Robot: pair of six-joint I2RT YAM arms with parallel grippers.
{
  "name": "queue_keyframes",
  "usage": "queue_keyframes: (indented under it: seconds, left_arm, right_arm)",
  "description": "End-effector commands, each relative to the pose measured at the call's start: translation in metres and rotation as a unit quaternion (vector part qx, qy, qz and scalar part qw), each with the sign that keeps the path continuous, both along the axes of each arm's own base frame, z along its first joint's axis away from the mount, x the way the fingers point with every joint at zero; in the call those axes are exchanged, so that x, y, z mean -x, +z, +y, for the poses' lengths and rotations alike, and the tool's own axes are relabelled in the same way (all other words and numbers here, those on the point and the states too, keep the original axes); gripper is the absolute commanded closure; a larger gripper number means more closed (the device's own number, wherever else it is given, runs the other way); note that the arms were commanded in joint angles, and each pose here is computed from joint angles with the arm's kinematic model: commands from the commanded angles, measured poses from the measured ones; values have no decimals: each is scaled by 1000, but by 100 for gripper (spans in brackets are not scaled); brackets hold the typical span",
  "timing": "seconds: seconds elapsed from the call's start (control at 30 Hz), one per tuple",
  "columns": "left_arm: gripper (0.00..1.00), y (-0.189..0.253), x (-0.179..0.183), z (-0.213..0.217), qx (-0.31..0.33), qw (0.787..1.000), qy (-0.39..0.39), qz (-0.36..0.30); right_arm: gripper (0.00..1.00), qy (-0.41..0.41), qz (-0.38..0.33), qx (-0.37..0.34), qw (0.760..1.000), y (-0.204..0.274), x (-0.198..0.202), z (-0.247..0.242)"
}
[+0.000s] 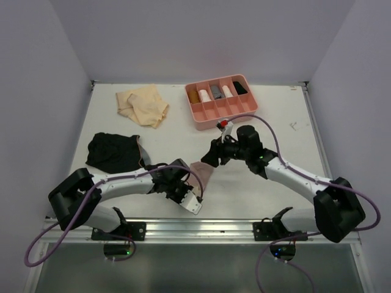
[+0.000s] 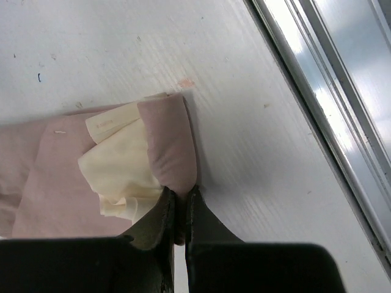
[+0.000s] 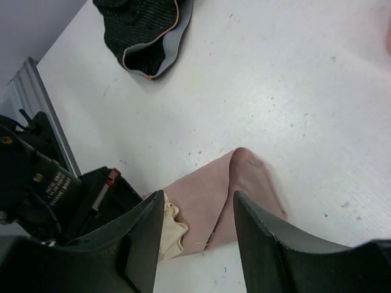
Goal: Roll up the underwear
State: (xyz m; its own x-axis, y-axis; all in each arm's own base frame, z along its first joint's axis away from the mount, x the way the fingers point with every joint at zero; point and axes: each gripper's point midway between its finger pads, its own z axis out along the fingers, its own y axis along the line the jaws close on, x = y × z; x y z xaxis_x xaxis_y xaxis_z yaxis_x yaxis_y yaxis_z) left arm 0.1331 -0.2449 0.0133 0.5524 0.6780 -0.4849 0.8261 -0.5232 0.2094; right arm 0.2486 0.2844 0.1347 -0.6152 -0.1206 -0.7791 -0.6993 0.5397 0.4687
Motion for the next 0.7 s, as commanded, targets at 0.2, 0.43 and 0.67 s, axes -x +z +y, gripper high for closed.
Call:
queue_keyframes:
  seconds: [0.2, 0.43, 0.67]
  left_arm:
    - [100, -28, 33, 39, -172, 939, 109, 277]
    - [100, -40, 8, 35, -209, 886, 141, 390]
    - [100, -49, -15, 25, -208, 866, 153, 429]
  right_arm:
    - [60, -48, -44, 62, 996, 51, 27, -56]
    - [71, -25, -46, 79, 996, 77, 61, -76]
    - [70, 60, -50, 114, 990, 64, 87, -54]
